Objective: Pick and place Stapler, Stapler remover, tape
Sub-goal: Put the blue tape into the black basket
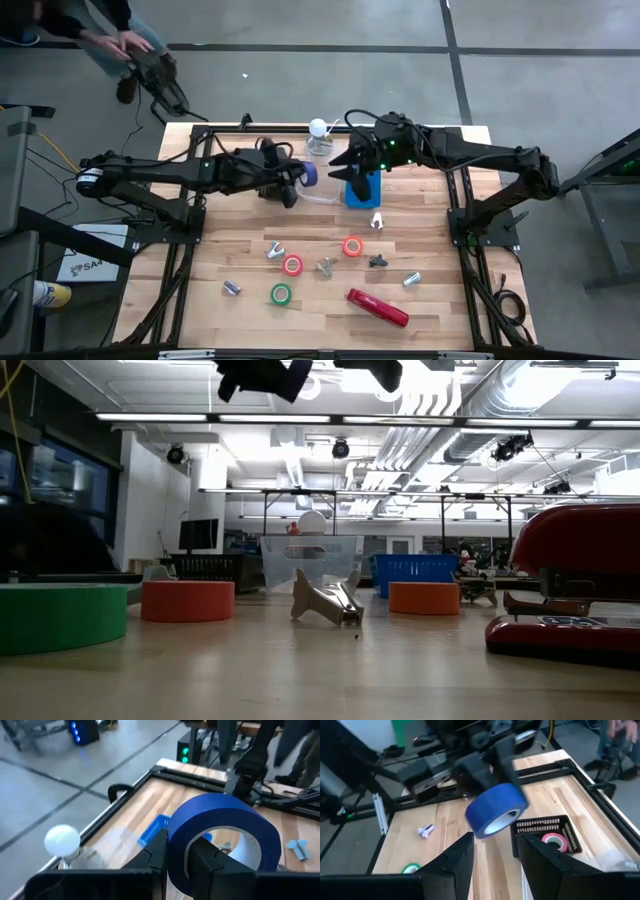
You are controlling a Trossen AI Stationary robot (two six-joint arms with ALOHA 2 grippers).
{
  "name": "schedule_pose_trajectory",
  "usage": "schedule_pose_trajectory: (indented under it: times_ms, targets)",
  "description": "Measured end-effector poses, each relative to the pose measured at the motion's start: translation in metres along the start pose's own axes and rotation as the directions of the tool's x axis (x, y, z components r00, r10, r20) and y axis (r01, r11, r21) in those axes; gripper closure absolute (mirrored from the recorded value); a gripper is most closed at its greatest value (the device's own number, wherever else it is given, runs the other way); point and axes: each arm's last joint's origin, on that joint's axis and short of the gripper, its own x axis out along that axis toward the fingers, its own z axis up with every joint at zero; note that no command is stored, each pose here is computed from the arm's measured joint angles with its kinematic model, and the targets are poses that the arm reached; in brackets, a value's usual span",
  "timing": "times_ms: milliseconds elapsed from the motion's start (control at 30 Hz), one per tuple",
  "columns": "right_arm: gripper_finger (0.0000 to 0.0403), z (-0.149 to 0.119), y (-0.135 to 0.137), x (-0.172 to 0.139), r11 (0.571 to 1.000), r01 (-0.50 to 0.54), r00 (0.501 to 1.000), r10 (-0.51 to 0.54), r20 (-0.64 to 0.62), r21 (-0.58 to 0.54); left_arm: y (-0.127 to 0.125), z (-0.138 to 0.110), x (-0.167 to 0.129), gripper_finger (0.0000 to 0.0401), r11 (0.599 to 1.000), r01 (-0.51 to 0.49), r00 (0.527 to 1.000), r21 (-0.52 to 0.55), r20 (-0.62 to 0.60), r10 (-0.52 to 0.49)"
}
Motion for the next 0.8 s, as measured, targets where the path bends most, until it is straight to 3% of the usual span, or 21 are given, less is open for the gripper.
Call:
schedule_pose_trajectory:
  times_ms: [333,600,800]
  targets:
    - [0.0257,0.004,0.017,0.002,0.994,-0.087,0.994,0.091,0.052,-0.068,-0.003,0.019,-0.005,0.0363,0.995,0.083,0.981,0.061,0.174,-0.092]
    - [0.025,0.006,0.023,0.003,0.995,-0.021,0.995,0.031,0.091,-0.102,-0.004,0.022,-0.005,0.0363,0.993,0.1,0.972,0.062,0.206,-0.111]
    - [0.0223,0.007,0.028,0.009,0.991,-0.043,0.991,0.058,0.118,-0.129,-0.004,0.023,-0.005,0.0363,0.992,0.108,0.97,0.063,0.21,-0.119]
